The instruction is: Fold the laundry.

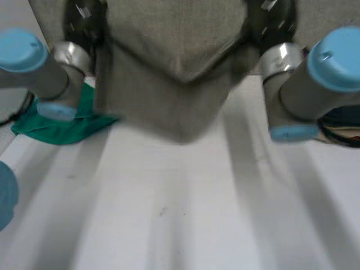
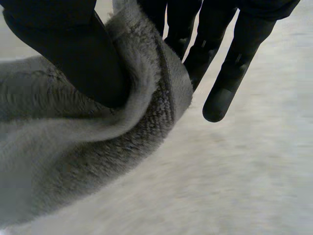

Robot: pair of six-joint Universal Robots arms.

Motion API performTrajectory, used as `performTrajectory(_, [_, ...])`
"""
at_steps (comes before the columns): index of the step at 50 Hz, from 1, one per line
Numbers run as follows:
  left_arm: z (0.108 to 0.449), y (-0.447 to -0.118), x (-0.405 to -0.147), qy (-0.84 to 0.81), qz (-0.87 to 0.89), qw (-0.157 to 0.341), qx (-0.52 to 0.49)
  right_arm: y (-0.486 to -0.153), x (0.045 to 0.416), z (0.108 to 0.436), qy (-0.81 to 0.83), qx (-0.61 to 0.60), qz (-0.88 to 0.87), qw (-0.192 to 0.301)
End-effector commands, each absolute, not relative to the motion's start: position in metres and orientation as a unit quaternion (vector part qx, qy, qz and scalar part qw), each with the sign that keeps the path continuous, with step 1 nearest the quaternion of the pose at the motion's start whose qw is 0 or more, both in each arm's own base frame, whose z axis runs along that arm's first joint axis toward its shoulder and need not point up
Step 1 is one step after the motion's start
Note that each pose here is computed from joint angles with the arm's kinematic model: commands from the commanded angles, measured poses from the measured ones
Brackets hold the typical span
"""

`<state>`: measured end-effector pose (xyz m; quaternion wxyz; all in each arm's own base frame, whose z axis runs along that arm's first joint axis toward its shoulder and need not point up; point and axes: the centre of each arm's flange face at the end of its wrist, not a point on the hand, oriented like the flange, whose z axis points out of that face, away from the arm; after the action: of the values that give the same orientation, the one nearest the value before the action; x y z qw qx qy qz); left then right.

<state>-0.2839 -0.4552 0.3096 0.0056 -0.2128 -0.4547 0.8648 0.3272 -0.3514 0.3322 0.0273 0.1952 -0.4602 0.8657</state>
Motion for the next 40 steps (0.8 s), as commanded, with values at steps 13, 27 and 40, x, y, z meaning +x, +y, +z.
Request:
performTrajectory(13, [0.276,-0.387,-0.262,-0.531,0.826,0.077,-0.174,-0.372,0.280,0.309,-0.508,0.202,0.837,0.011])
performTrajectory(27, [0.152,-0.290,-0.241,-0.754,0.598,0.073,-0.263,-0.337,0.252,0.158,-0.710,0.304,0.635,-0.004])
performTrajectory(40, [0.190,-0.256,-0.225,-0.753,0.575,0.024,-0.319,-0.309,0.239,0.150,-0.729,0.315,0.608,-0.018])
